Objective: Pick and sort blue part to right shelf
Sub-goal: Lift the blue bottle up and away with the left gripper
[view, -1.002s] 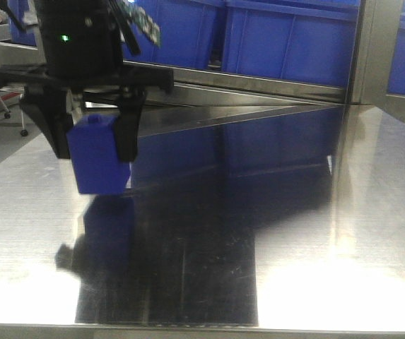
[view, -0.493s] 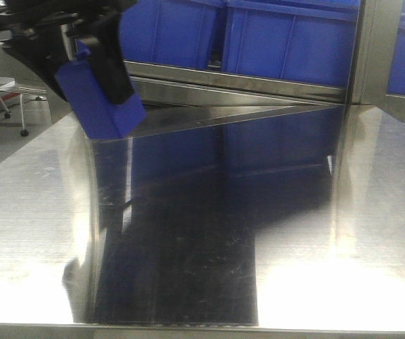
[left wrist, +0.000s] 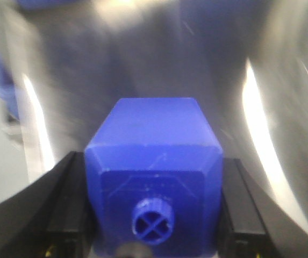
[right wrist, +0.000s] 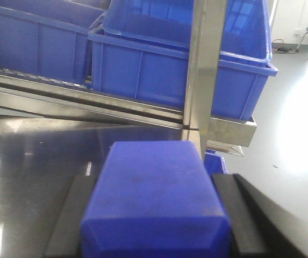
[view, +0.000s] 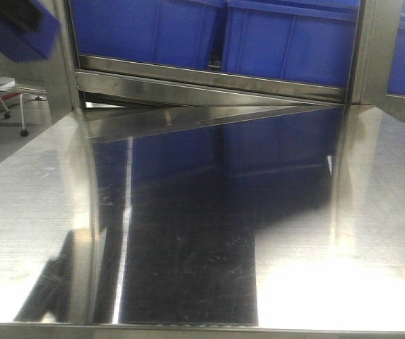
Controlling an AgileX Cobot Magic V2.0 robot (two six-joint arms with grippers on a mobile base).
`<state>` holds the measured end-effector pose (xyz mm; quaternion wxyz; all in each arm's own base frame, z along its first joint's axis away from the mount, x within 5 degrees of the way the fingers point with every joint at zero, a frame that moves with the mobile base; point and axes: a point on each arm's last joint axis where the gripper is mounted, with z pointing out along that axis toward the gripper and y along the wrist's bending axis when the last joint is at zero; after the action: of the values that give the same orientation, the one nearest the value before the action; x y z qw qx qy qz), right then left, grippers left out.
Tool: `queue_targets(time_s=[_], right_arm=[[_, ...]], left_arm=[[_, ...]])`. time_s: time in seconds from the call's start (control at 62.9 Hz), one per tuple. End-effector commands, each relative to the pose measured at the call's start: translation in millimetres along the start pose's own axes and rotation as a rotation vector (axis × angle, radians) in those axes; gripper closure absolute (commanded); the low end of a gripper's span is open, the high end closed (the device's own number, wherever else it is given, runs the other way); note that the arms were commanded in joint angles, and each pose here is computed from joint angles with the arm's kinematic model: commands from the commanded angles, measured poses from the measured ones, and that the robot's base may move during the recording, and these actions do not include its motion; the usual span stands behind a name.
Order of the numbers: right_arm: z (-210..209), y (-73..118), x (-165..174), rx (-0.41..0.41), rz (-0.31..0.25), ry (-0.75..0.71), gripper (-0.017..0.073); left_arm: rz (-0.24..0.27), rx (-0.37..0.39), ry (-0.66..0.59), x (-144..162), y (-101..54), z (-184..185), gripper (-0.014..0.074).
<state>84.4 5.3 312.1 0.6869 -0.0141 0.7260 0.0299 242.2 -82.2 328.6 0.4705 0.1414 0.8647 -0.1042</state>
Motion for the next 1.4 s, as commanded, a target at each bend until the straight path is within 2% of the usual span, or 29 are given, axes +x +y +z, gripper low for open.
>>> queue_targets(time_s=[0.0,0.207,0.382,0.954,1.383], right_arm=[[-2,-0.2,-18,0.005,-0.012,-0.116,0.0137],[-2,-0.2,-18,0.005,-0.012,-0.116,0.0137],[-2,-0.2,-18,0.005,-0.012,-0.116,0.0137],[-2,-0.2,-18,0.005,-0.012,-0.116,0.0137],[-2,-0.2,-18,0.005,-0.012,-0.116,0.0137]], left_arm=[[-0.037,-0.06,-0.241,-12,11.5,-35,0.0332],[-0.08,-0.171,-0.334,8,30.2,-75,0.0332],[-0.092,-0.221,-0.439,23,30.5,-108,0.0332],[-0.045,-0.224,-0.71,79,6.0,-180,0.0332],[-0.042,-0.224,-0.729,85,4.2,-185,0.0332]])
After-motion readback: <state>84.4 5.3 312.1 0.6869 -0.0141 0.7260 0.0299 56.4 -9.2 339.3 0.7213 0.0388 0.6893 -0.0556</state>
